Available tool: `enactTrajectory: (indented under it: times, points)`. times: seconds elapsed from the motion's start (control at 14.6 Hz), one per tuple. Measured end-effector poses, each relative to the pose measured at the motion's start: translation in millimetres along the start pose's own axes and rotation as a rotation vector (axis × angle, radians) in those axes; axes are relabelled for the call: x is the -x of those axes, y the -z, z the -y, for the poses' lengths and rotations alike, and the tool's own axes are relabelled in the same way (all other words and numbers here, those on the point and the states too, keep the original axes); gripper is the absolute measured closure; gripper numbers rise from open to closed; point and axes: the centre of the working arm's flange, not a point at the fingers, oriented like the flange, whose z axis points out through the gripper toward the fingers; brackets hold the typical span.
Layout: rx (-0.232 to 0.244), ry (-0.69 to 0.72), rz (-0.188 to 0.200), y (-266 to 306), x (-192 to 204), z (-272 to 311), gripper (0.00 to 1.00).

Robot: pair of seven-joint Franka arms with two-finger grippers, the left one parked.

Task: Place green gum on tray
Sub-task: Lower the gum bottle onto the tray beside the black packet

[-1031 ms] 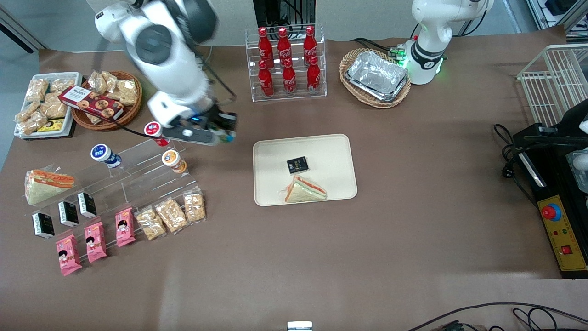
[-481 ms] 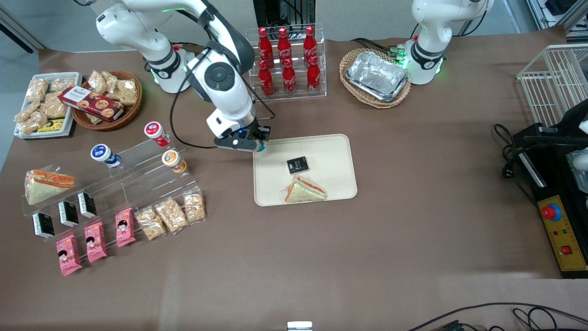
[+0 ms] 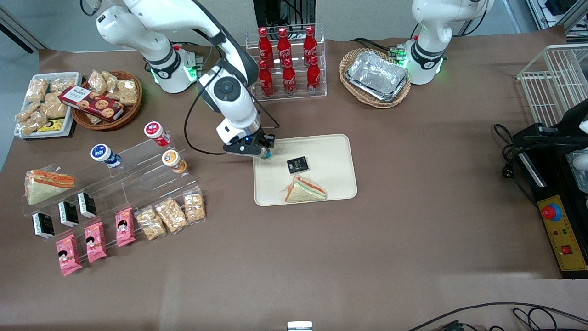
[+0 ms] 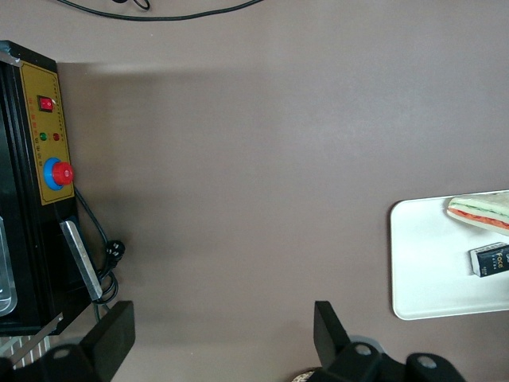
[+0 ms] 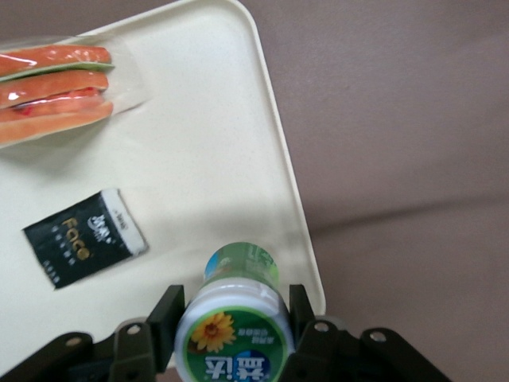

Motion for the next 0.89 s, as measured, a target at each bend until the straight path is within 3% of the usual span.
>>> enactTrajectory:
  times: [0.55,0.89]
  points:
    - [-0.006,-0.007,-0.003,-25,-2,-2,0.39]
    - [-0.017,-0.023,-0.020,-12,-13,-1,0.00]
